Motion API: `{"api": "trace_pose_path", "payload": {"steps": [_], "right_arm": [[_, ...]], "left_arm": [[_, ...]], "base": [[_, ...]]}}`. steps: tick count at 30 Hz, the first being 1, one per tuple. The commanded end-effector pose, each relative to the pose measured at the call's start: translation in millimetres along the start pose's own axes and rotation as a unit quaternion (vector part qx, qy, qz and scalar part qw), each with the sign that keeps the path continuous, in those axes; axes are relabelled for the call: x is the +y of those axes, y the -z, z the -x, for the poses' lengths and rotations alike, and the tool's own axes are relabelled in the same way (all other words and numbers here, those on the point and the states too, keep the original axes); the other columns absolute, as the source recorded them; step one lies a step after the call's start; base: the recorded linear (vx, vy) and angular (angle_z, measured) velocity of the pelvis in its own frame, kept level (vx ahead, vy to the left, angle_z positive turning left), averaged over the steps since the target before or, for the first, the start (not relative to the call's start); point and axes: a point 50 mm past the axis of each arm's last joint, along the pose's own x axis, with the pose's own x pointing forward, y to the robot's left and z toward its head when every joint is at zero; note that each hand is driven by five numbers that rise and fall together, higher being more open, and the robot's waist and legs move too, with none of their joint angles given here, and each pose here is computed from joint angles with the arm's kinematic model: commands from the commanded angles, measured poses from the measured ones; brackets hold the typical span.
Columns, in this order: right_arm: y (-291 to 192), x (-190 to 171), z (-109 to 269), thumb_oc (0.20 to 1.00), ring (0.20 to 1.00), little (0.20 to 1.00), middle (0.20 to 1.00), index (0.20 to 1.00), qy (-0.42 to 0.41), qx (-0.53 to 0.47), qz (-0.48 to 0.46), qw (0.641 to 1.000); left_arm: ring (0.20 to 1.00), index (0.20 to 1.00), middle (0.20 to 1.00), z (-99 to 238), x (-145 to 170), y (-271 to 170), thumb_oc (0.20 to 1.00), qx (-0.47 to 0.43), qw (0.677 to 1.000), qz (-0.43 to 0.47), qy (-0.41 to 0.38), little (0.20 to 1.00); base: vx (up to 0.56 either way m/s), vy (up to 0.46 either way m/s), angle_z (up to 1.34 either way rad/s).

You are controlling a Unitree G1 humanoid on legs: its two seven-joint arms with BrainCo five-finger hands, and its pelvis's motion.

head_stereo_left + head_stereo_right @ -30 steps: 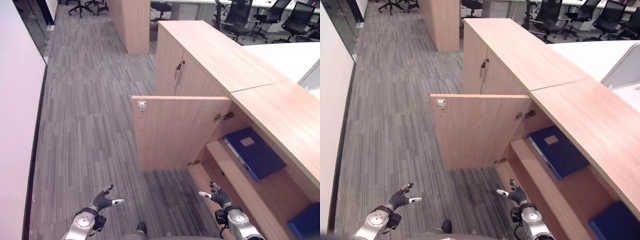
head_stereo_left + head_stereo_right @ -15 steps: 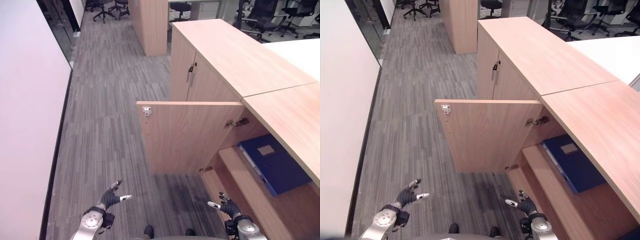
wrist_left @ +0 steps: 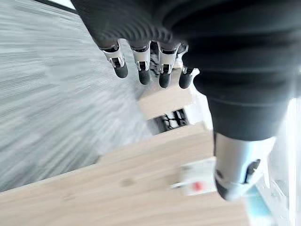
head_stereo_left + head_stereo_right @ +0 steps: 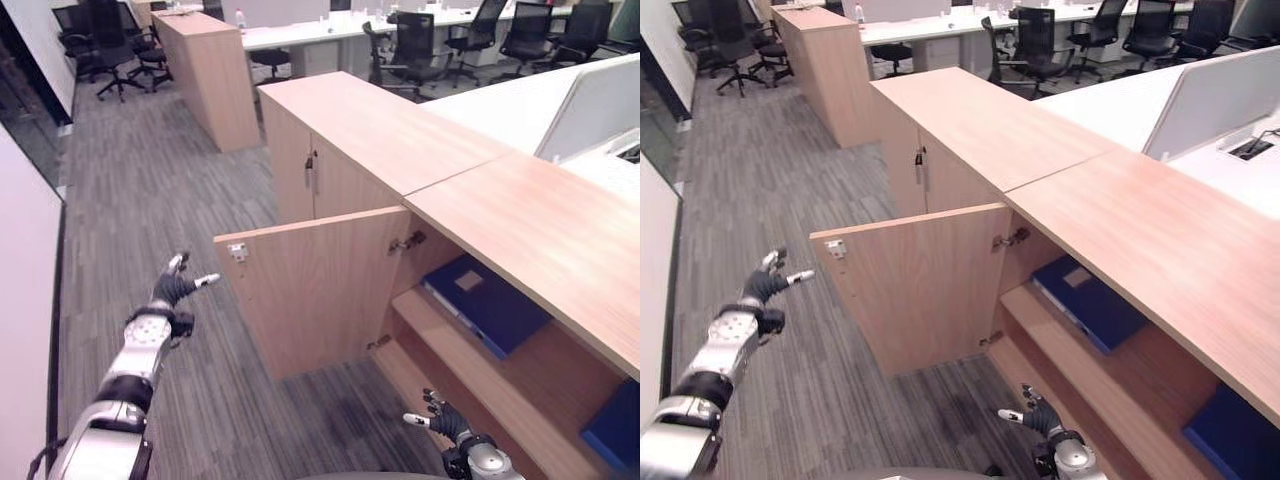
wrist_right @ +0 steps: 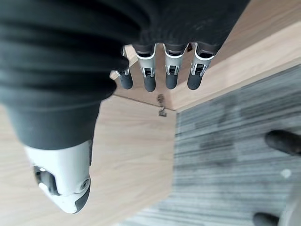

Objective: Put the empty folder in the office cabinet

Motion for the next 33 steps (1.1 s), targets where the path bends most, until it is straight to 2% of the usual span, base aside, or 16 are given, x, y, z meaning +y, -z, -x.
{"api": "trace_pose_path", "payload": {"steps": [1, 2, 6, 18, 29, 33], "right_arm": [[-29, -8, -8, 1.000, 1.000, 1.000, 1.000, 1.000, -0.004, -0.051, 0.035, 0.998], [-30, -8, -9, 1.000, 1.000, 1.000, 1.000, 1.000, -0.003, -0.051, 0.035, 0.998], [-38, -13, -12, 1.000, 1.000, 1.000, 1.000, 1.000, 0.000, -0.056, 0.048, 0.997], [-49, -16, -14, 1.000, 1.000, 1.000, 1.000, 1.000, 0.001, -0.074, 0.054, 0.996], [-64, -6, -17, 1.000, 1.000, 1.000, 1.000, 1.000, -0.011, -0.103, 0.055, 0.993], [-61, -2, -16, 1.000, 1.000, 1.000, 1.000, 1.000, -0.017, -0.100, 0.057, 0.993]], "left_arm": [[1.000, 1.000, 1.000, -18, 21, -43, 1.000, -0.058, 0.998, 0.006, -0.036, 1.000], [1.000, 1.000, 1.000, -18, 21, -43, 1.000, -0.059, 0.998, 0.006, -0.036, 1.000], [1.000, 1.000, 1.000, -35, 24, -91, 1.000, -0.104, 0.993, 0.025, -0.041, 1.000], [1.000, 1.000, 1.000, -42, 8, -97, 1.000, -0.097, 0.994, 0.048, -0.028, 1.000], [1.000, 1.000, 1.000, -44, 9, -102, 1.000, -0.099, 0.992, 0.065, -0.035, 1.000], [1.000, 1.000, 1.000, -40, -10, -90, 1.000, -0.097, 0.994, 0.051, -0.002, 1.000]], "base": [[0.00, 0.011, -0.12], [-0.01, 0.020, -0.19], [-0.03, 0.024, -0.26], [0.00, 0.006, -0.05], [-0.03, -0.019, -0.06], [0.00, -0.001, 0.04]]}}
